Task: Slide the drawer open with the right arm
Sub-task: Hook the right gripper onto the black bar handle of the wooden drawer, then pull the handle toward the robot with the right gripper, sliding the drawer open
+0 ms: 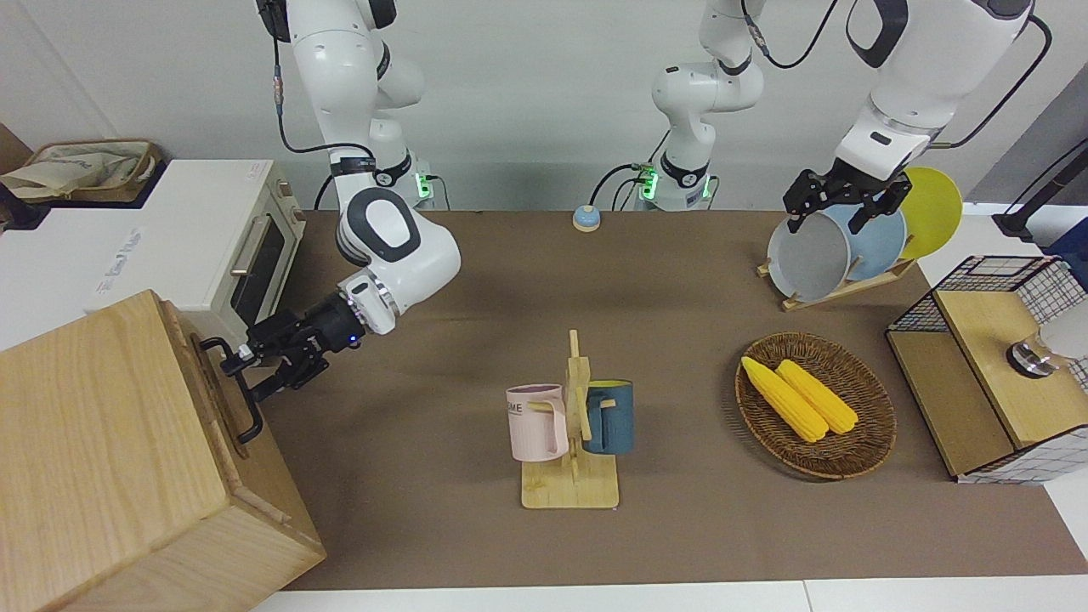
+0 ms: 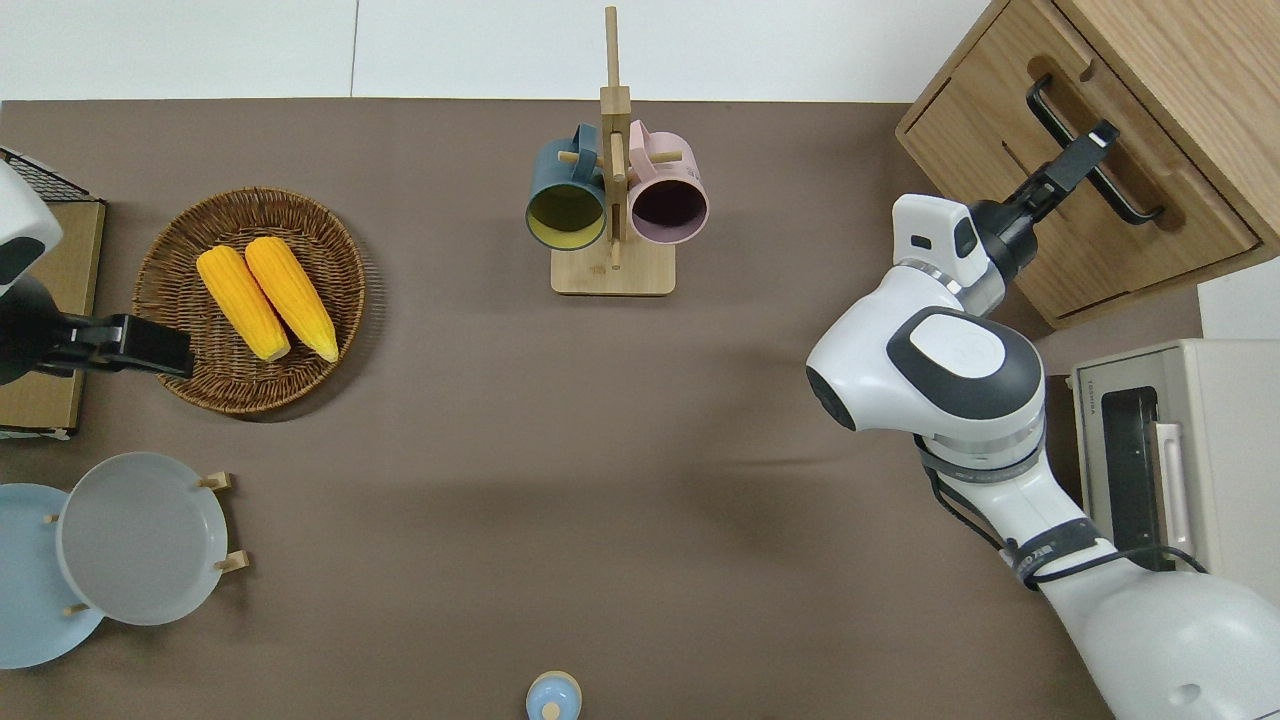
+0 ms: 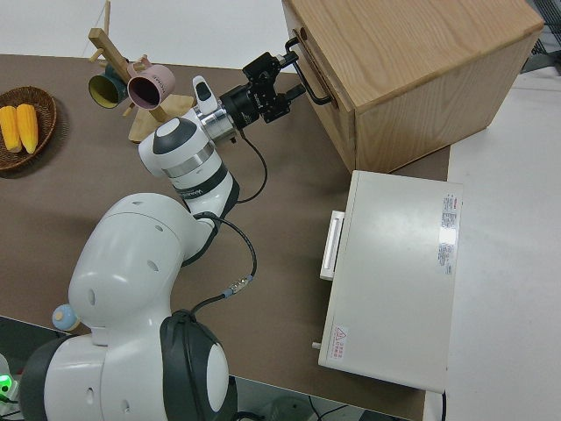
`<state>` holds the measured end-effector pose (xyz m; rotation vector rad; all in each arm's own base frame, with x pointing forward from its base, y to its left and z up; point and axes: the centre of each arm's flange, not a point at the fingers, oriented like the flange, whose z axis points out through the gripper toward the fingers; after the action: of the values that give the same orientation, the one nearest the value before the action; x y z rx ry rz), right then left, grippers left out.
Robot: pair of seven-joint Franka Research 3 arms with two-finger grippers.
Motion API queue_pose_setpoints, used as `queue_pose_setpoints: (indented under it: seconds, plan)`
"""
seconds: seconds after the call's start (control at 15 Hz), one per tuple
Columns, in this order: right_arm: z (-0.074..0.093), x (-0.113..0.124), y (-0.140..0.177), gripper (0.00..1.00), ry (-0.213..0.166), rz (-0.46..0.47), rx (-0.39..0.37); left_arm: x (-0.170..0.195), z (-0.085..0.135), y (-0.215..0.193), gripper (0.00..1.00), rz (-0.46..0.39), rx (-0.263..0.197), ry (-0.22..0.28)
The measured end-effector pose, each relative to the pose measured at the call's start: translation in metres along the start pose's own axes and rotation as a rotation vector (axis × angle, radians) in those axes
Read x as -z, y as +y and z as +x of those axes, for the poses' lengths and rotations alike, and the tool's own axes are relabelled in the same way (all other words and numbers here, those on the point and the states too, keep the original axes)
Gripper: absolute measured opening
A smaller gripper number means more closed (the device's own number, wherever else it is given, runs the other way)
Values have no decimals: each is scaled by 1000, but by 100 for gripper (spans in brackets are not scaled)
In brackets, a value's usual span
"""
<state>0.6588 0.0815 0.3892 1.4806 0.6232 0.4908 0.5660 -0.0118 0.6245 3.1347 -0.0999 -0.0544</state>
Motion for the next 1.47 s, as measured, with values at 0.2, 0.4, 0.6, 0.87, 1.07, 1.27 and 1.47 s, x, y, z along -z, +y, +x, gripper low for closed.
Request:
queue_pose_setpoints:
  seconds: [0.2,0.4,0.6,0.87,1.07,1.27,1.47]
  plan:
    - [-4,-8,0,56,4,11,-2,0,0,0,100,0,0,0]
    - [-2,-6,3,28,12,2,-4,0,0,0,100,0,0,0]
    - [0,-5,2,19,15,3,-19,0,0,0,100,0,0,0]
    - [2,-1,2,19,17,1,-20,0,0,0,100,0,0,0]
    - [4,7,1,19,6,-14,-18,0,0,0,100,0,0,0]
    - [12,26,1,19,-20,-14,-30,0,0,0,100,0,0,0]
    - [21,52,0,19,-50,-16,-38,0,0,0,100,0,0,0]
